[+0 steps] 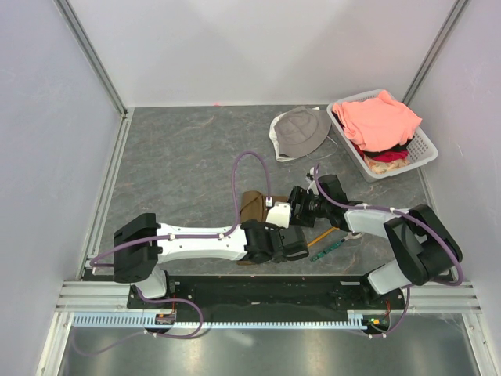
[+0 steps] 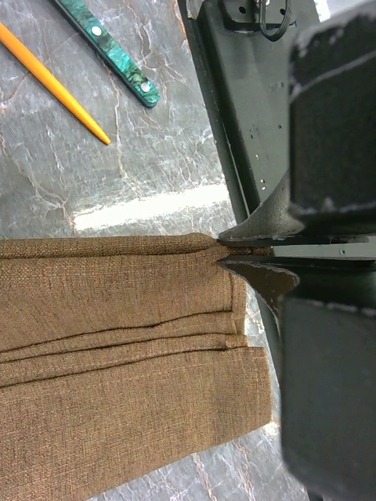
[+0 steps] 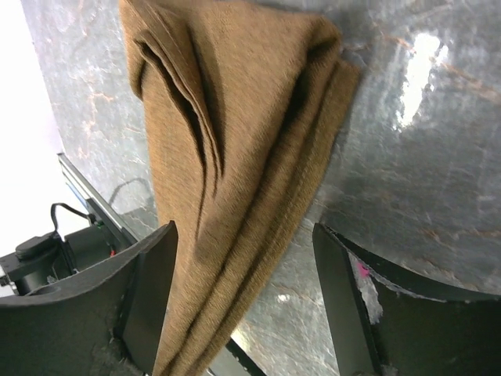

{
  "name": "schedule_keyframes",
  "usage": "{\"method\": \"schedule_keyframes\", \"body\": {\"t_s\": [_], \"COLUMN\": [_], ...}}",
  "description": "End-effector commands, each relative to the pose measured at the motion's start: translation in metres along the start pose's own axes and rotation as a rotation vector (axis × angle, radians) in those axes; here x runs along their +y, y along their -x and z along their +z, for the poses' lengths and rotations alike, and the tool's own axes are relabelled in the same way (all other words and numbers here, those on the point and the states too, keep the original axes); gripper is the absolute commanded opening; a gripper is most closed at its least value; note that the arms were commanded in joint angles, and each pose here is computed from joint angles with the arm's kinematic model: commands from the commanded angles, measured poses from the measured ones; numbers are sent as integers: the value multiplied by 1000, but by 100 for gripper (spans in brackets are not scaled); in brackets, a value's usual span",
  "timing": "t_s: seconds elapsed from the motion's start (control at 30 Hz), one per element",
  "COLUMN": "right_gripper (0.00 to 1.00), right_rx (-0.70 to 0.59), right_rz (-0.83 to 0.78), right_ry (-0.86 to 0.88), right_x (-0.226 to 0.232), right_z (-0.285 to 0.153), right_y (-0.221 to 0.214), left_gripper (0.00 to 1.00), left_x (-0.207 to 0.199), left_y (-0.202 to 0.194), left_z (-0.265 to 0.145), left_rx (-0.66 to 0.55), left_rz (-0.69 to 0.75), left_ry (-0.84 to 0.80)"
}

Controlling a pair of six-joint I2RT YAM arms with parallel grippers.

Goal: Fold the napkin into a case and place the utensils inside
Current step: Fold the 2/3-rectangle-folded napkin at the center of the board.

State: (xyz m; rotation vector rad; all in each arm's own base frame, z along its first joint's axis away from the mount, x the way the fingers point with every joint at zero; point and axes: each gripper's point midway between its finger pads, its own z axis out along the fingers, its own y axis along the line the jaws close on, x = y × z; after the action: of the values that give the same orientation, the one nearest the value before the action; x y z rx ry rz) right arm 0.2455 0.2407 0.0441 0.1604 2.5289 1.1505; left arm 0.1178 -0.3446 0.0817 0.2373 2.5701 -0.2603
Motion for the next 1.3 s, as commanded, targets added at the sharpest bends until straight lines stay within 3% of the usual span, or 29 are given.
{"method": "schedule_keyframes", "body": {"t_s": [0.0, 0.47, 0.8, 1.1, 1.17, 1.23, 1.27], "right_gripper": [77, 67, 44, 42, 34, 20, 14], "right_rx": [-32, -70, -120, -111, -104, -95, -94], "right_rz": [-4, -46, -93, -116, -128, -135, -140], "right_ry": [33, 16, 31, -19, -15, -2, 0], "right_x": [6, 8, 8, -2, -1, 2, 3], "right_z": [7, 15, 24, 27, 27, 27, 27], "right_y": [7, 29, 46, 52, 52, 52, 52], "left_gripper": [2, 2, 2, 2, 3, 12, 24], "left_x": [-6, -9, -7, -5, -5, -9, -11], "left_y": [10, 12, 13, 5, 4, 7, 11], "left_z": [-10, -13, -14, -10, -11, -13, -16], "left_rx": [-28, -33, -38, -16, -13, -16, -18], "left_rz": [-37, -46, -41, -42, -40, -32, -35], "left_ry": [-46, -65, -70, -74, -81, -100, -115]}}
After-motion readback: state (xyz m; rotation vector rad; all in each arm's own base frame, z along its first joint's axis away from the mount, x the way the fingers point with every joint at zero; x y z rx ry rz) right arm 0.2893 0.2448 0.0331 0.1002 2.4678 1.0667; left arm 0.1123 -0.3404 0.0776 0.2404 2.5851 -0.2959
